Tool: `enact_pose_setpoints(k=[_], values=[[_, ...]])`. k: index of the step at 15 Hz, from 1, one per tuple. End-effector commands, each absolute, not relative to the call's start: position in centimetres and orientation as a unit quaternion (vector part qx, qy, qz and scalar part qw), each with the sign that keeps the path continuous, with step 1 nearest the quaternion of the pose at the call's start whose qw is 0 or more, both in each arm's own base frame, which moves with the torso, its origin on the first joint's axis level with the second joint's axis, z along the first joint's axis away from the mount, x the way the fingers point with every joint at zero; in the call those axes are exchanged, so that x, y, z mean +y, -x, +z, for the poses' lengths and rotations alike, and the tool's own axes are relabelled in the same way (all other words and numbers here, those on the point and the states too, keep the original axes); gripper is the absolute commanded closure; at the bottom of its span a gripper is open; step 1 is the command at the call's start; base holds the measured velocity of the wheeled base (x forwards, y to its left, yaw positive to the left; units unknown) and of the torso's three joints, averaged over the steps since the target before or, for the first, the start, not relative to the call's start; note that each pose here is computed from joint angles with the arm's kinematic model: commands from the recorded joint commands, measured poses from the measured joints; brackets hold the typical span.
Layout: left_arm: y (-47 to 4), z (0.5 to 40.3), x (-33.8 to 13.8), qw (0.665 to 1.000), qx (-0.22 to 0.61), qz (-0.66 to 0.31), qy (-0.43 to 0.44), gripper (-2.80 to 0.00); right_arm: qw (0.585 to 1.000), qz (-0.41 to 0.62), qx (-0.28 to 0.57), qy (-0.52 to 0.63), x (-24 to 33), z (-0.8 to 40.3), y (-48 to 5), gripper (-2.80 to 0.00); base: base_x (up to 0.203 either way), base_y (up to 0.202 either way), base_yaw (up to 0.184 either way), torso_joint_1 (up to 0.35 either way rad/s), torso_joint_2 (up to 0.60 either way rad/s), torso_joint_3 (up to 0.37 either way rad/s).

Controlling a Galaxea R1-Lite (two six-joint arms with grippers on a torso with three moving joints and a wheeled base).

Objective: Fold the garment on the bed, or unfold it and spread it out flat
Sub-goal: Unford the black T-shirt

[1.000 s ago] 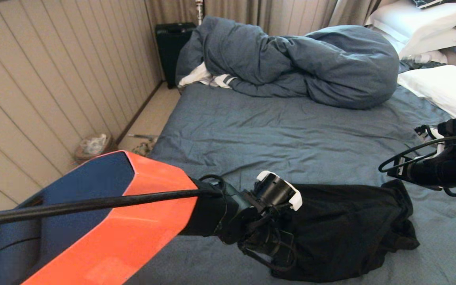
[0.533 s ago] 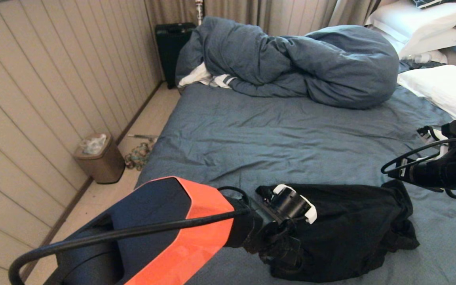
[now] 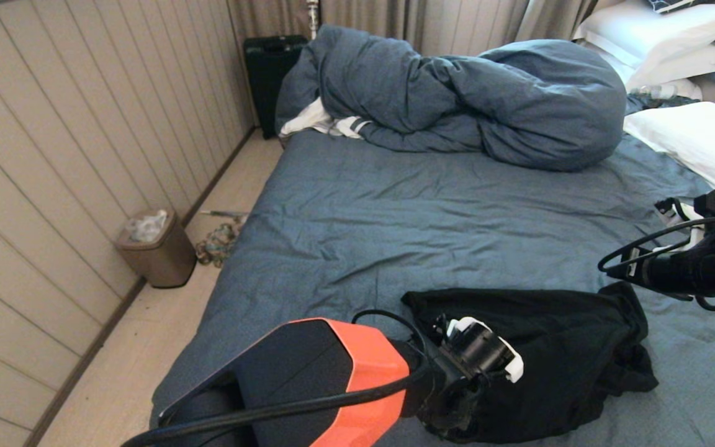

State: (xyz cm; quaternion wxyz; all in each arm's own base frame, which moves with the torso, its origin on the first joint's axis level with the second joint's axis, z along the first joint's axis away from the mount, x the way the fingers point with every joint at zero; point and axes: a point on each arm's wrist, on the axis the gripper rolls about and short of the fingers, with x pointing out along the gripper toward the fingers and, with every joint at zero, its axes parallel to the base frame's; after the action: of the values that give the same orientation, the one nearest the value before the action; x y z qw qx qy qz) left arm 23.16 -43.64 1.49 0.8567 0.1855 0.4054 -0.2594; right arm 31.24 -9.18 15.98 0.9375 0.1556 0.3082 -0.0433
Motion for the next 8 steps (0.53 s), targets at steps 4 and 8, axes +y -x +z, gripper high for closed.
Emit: enact_pose_setpoints(k=[4,8], values=[[-22.6,0.04,-44.34,0.852,0.399,-0.261,-0.217,-2.8,0.937,-0.049,0.306,-0.158,-9.69,15.97,-31.17,0.0,0.0,0.0,0.0,0.0,0.0,0.0],[-22.58,0.36,-44.2,0.848,0.4,-0.264,-0.227,0.0,0.937,-0.053,0.306,-0.159,-9.94,15.96,-31.14,0.0,0.0,0.0,0.0,0.0,0.0,0.0]])
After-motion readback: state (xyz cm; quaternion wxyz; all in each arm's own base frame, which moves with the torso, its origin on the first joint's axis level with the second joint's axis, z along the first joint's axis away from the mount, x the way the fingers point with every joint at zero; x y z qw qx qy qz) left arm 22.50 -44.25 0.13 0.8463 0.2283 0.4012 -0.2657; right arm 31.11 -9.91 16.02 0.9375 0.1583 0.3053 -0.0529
